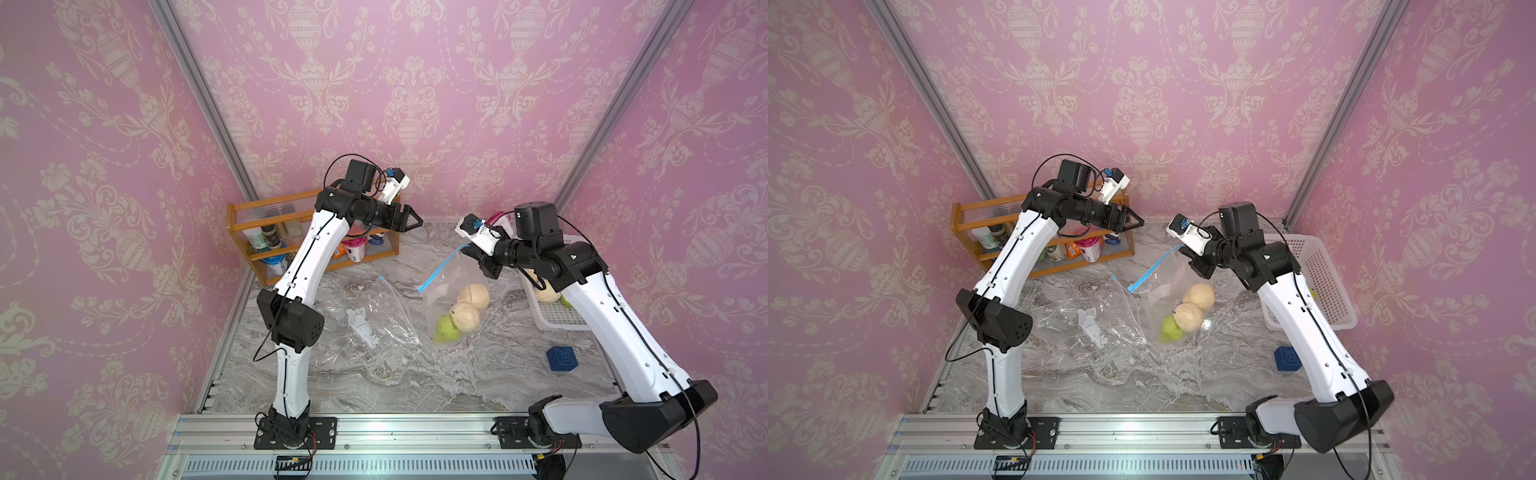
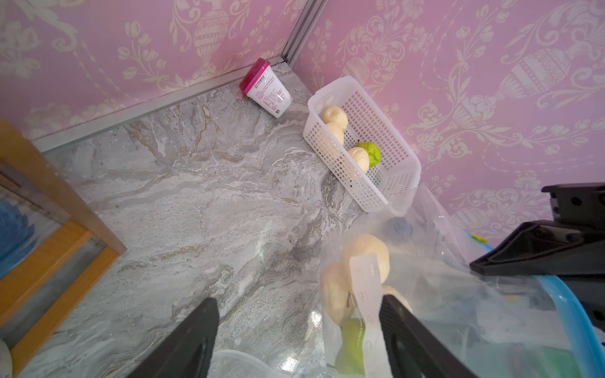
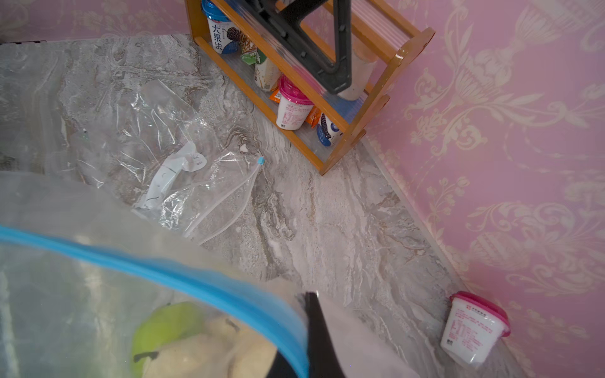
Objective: Open the zip-top bag and take out the pear
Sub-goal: Pick up the zipper food storage bag at the center of the board.
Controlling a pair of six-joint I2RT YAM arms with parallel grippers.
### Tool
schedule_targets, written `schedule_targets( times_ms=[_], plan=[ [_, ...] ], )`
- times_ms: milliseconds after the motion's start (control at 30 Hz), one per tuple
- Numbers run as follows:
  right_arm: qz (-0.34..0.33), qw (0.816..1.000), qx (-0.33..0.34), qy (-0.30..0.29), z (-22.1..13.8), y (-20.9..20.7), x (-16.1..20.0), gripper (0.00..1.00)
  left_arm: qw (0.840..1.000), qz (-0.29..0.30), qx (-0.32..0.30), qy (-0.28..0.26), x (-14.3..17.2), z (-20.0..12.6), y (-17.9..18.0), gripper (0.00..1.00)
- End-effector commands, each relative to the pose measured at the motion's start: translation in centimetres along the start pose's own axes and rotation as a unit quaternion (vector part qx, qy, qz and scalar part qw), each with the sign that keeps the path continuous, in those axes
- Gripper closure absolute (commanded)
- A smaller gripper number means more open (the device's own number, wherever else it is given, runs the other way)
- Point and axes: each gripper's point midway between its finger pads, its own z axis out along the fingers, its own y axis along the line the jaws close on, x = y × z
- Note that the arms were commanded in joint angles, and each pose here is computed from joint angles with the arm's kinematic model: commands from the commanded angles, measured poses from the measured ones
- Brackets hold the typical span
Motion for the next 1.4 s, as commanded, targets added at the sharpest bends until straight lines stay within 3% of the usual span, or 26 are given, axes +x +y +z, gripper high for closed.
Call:
schedule_targets(
  times_ms=[0,167,400,467,700,900,1000,1367],
  plan=[
    [0.106,0.989,-0.08,0.07,-0.3,3.1,2.1,1.0,0.992,0.123,0.013,-0.02,-1.0,-0.1,-1.3,0.19],
    [0.149,0.976,-0.113,0.11,0.1,3.9,2.8,1.0,0.984,0.171,0.053,-0.008,0.1,1.4,-1.4,0.19],
    [0.169,0.969,-0.145,0.11,0.6,4.4,2.8,1.0,0.962,0.242,0.125,-0.001,2.1,2.0,-2.8,0.2],
    [0.176,0.967,-0.149,0.104,0.6,4.4,2.6,1.0,0.95,0.274,0.149,0.002,2.9,1.6,-3.6,0.2],
    [0.225,0.958,-0.141,0.106,0.8,2.9,2.7,1.0,0.931,0.304,0.2,-0.022,2.9,-1.2,-6.5,0.21],
    [0.28,0.942,-0.127,0.134,1.8,1.4,2.6,1.0,0.938,0.271,0.218,-0.012,3.3,-1.8,-8.1,0.22],
    [0.297,0.936,-0.124,0.145,2.2,1.0,2.6,1.0,0.947,0.259,0.188,0.002,3.2,-1.0,-7.9,0.23],
    [0.329,0.924,-0.119,0.154,3.2,0.7,1.8,1.0,0.954,0.258,0.146,0.043,4.5,1.4,-7.8,0.26]
  ],
)
